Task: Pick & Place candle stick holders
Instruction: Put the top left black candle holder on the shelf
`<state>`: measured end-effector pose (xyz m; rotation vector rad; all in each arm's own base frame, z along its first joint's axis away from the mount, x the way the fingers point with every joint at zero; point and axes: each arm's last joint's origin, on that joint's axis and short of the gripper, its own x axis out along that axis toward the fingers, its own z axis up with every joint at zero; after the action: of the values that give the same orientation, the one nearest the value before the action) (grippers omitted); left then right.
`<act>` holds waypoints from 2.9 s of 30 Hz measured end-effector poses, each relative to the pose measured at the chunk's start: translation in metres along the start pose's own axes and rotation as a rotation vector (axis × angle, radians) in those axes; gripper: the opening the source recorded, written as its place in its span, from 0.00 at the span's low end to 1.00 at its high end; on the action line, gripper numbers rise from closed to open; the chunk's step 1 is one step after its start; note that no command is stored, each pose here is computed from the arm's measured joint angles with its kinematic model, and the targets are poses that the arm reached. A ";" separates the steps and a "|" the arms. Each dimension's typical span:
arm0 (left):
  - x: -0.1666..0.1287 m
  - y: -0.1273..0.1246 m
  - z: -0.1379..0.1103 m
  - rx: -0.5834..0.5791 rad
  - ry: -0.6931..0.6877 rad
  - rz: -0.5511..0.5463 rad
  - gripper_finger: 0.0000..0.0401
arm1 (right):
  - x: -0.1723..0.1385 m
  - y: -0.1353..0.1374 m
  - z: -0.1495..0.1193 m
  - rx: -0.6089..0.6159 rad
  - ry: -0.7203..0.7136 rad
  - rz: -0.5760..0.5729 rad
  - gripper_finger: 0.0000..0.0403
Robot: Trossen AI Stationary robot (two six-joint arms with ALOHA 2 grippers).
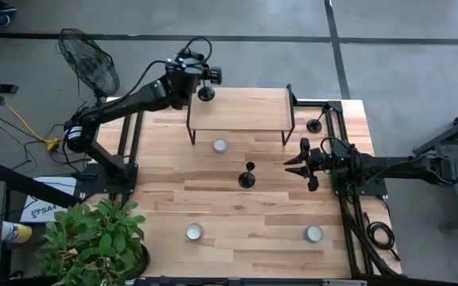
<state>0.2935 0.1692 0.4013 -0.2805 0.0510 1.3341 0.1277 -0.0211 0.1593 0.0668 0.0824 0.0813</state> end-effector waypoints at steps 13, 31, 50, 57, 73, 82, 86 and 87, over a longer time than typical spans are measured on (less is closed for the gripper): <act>0.022 0.007 -0.009 -0.002 0.039 0.040 0.27 | 0.000 0.000 0.000 0.000 0.000 0.000 0.24; 0.031 0.006 -0.016 0.003 0.020 0.131 0.27 | 0.000 0.000 0.000 0.000 0.000 0.000 0.24; 0.034 0.011 -0.018 -0.021 0.057 0.124 0.29 | 0.000 0.000 0.000 0.000 0.000 0.000 0.24; 0.035 0.011 -0.021 -0.002 0.083 0.100 0.32 | 0.000 0.000 0.000 0.000 0.000 0.000 0.24; 0.034 0.011 -0.019 0.062 0.082 0.093 0.33 | 0.000 0.000 0.000 0.000 0.001 0.000 0.24; 0.026 0.015 -0.011 0.084 0.089 0.055 0.33 | 0.000 0.000 0.000 0.000 0.000 0.000 0.24; 0.023 0.017 -0.010 0.095 0.105 0.042 0.33 | 0.000 0.000 0.000 0.000 0.000 0.000 0.24; 0.023 0.017 -0.010 0.095 0.106 0.042 0.34 | 0.000 0.000 0.000 0.000 0.000 0.000 0.24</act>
<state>0.2837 0.1921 0.3846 -0.2700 0.2097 1.3533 0.1277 -0.0211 0.1592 0.0669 0.0828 0.0813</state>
